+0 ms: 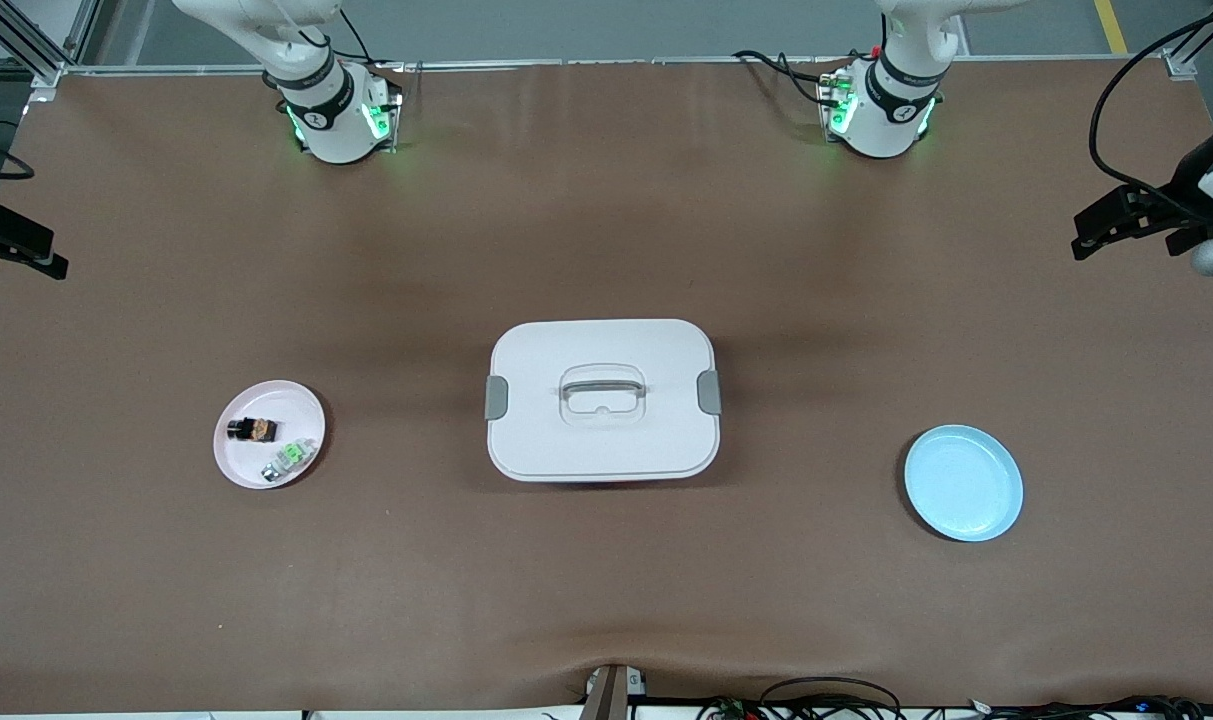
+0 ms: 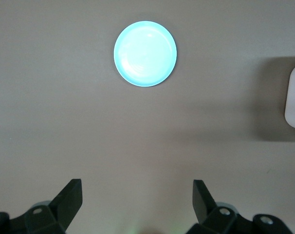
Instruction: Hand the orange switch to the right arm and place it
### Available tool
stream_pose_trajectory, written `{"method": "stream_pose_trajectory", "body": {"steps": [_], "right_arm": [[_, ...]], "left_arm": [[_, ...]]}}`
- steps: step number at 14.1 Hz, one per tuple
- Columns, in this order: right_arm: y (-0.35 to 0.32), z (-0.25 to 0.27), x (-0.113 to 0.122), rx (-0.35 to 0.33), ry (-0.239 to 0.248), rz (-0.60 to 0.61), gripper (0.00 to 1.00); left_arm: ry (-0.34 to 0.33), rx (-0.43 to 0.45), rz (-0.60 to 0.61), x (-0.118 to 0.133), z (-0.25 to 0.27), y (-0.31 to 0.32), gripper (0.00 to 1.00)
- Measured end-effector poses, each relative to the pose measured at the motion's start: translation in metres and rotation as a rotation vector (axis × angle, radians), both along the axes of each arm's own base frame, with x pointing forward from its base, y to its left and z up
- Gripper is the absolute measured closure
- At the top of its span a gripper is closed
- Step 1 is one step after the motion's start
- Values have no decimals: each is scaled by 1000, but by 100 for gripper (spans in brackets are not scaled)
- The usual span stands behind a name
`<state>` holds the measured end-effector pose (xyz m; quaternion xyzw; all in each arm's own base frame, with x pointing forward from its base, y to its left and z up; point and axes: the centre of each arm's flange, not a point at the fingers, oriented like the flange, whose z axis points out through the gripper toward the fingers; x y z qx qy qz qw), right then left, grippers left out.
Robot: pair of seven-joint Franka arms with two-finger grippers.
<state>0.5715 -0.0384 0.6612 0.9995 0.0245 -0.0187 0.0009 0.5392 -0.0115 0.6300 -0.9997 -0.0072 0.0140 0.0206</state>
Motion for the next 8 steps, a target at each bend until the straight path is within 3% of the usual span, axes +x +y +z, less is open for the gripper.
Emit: {"method": "stream_pose_trajectory", "body": {"steps": [8], "right_arm": [[-15,-9,-11,7,3,-31,0]], "left_arm": [[-4,0,2,0,0,1,0]]}}
